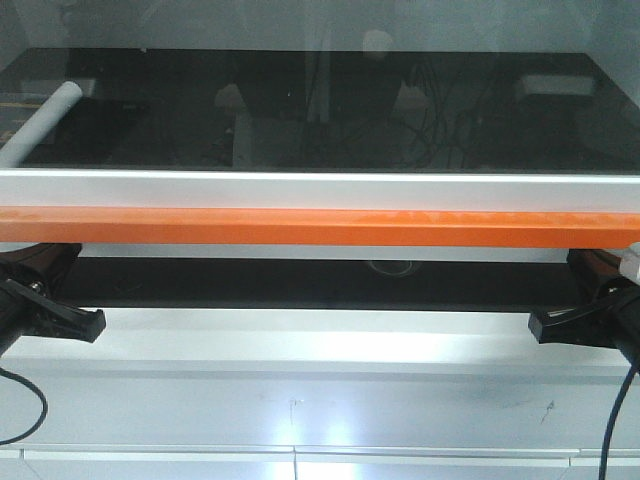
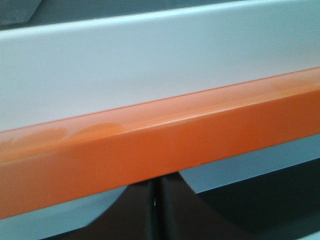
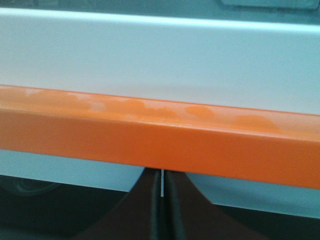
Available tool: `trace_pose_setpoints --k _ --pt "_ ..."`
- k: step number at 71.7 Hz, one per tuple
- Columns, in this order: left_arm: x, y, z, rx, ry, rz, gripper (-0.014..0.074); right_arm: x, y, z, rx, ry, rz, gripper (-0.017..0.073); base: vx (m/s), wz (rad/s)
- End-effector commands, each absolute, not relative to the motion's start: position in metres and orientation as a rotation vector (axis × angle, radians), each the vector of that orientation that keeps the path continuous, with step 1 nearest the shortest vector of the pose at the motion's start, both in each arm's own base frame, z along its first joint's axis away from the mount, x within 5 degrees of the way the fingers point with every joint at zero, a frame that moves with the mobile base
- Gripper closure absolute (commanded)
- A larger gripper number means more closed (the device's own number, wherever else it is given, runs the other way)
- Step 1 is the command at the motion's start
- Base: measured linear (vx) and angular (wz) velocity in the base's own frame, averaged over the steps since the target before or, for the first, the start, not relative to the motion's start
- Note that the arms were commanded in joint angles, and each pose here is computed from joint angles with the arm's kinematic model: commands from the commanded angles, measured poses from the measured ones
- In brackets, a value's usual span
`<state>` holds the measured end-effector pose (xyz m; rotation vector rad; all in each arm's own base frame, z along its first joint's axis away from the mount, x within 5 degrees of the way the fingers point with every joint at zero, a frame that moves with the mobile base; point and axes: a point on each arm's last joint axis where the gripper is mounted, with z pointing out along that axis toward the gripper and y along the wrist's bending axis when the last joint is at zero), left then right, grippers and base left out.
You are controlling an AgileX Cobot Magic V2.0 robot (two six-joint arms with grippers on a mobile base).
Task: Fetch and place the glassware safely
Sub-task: 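Raise the sash upward with both grippers to open the hood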
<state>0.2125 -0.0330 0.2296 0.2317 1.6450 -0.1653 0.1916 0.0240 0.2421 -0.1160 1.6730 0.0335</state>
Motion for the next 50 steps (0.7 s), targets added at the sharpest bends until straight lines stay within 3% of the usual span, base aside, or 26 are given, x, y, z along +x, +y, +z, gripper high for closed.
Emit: trace_pose_setpoints --k 1,38,50 --pt "0.217 -0.031 0.302 0.129 1.125 -0.221 0.0601 0.184 0.020 0.316 -0.078 1.156 -0.019 0.0560 -0.01 0.01" --pt "0.202 -0.030 0.320 0.119 1.053 -0.242 0.0601 0.177 0.019 0.321 -0.050 1.143 0.020 0.0560 0.00 0.00" --pt "0.195 -0.034 0.322 0.196 1.099 -0.227 0.0601 0.167 0.024 0.324 -0.120 1.172 0.048 0.0560 0.00 -0.01"
